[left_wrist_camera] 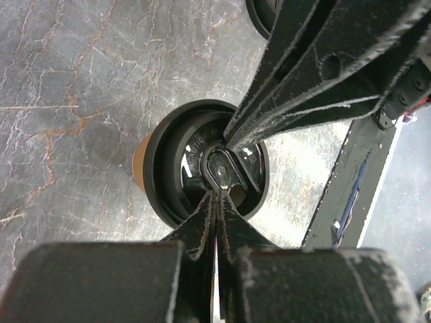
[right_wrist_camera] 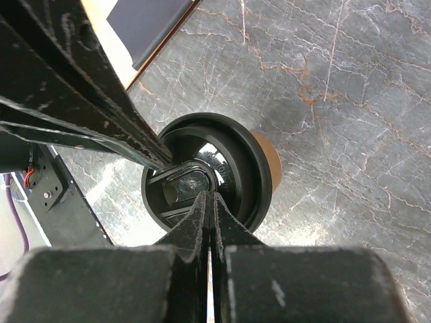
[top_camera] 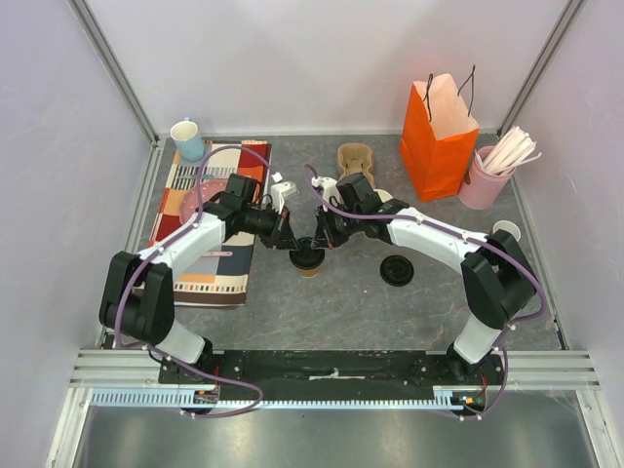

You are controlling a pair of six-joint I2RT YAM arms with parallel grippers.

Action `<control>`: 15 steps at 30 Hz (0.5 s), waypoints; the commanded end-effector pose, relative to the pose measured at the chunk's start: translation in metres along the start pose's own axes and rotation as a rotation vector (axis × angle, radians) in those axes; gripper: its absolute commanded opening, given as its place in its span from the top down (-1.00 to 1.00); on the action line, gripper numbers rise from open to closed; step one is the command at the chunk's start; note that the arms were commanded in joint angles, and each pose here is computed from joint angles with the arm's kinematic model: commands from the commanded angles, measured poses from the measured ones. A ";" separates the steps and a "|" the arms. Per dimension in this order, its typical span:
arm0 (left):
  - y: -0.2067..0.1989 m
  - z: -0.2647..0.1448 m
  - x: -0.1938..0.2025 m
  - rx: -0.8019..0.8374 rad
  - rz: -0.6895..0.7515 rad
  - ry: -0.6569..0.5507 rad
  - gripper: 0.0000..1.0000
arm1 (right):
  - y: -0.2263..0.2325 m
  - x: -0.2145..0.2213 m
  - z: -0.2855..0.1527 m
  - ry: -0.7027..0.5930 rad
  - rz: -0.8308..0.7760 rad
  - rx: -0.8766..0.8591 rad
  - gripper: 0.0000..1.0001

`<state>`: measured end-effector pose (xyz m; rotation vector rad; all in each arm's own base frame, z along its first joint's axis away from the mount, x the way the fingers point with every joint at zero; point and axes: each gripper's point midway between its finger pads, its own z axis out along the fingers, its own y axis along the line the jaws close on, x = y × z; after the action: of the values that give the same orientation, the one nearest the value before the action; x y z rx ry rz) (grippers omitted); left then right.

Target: Pack the takeout coffee

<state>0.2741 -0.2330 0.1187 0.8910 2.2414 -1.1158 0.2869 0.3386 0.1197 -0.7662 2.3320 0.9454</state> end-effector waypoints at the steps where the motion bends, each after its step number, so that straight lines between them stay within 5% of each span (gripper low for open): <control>1: -0.014 -0.016 -0.014 -0.014 0.091 -0.043 0.95 | 0.005 -0.005 -0.007 0.010 -0.006 -0.007 1.00; 8: -0.024 -0.024 -0.042 -0.004 0.105 -0.093 0.95 | 0.034 -0.062 -0.030 -0.107 -0.064 -0.053 1.00; 15: 0.016 0.003 -0.005 -0.075 0.022 -0.005 0.95 | 0.003 -0.014 -0.002 0.004 -0.003 0.010 1.00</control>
<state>0.2862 -0.2332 0.1445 0.8998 2.1649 -1.0513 0.3010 0.3519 0.1640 -0.7708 2.2554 0.9724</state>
